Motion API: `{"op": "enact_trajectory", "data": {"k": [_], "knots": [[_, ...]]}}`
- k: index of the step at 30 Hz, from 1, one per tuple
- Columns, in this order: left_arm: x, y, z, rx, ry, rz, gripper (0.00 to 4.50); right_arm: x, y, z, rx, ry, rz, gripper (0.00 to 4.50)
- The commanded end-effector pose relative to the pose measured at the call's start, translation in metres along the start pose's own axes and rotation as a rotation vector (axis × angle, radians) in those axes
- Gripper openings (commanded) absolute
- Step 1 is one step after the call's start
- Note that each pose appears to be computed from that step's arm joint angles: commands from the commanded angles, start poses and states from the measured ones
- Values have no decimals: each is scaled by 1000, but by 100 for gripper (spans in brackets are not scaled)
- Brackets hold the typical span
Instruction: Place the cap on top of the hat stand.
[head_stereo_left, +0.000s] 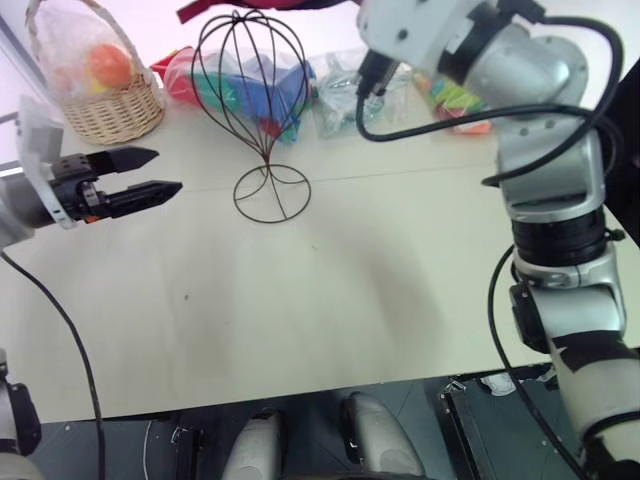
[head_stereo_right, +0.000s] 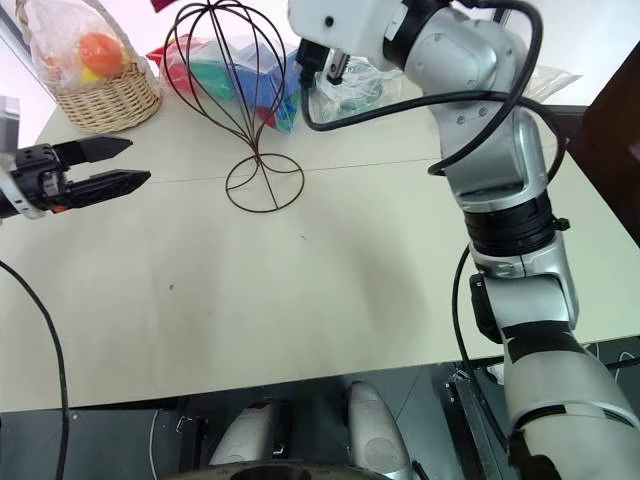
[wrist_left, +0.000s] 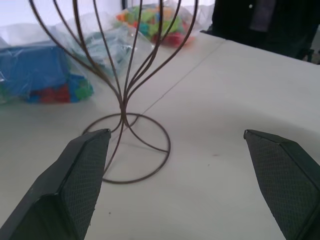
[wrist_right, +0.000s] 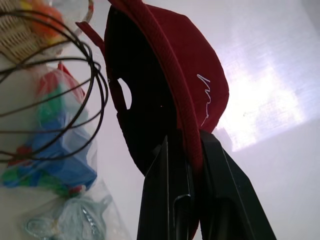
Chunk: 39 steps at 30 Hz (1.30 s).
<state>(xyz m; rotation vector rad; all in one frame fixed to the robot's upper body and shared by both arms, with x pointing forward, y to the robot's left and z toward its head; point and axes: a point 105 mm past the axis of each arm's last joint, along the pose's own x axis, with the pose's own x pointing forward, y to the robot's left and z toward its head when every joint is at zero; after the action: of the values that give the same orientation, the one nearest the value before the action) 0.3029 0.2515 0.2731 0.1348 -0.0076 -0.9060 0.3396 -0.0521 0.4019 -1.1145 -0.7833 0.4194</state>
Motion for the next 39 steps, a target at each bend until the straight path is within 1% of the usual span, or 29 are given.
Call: {"op": "enact_trajectory", "data": {"k": [1, 5, 9, 12, 19, 23, 26, 30, 34, 36, 39], "knots": [[-13, -4, 19, 51, -32, 42, 450, -4, -9, 15, 7, -47, -61, 4], [-23, -2, 19, 58, -39, 96, 450, -6, 0, 19, 15, -74, -45, 4], [-35, 4, 25, 56, -79, 165, 450, -9, 13, 22, 22, -105, -18, 4], [-41, 4, 28, 49, -97, 181, 450, -10, 23, 22, 25, -116, -6, 4], [-54, 11, 36, 64, -119, 238, 450, -14, 56, 12, 86, -77, 39, 4], [-54, 12, 35, 58, -126, 247, 450, -17, 81, 14, 118, -66, 76, 4], [-53, 12, 33, 52, -128, 247, 450, -17, 85, 17, 132, -73, 79, 4], [-51, 13, 32, 50, -134, 249, 450, -14, 78, 23, 81, -105, 61, 4], [-48, 14, 29, 48, -138, 248, 450, -6, 57, 19, 17, -110, -2, 4], [-46, 15, 27, 44, -140, 246, 450, 1, 28, 19, -31, -118, -93, 4], [-44, 16, 22, 36, -148, 246, 450, 10, -13, 29, -58, -155, -214, 4]]}}
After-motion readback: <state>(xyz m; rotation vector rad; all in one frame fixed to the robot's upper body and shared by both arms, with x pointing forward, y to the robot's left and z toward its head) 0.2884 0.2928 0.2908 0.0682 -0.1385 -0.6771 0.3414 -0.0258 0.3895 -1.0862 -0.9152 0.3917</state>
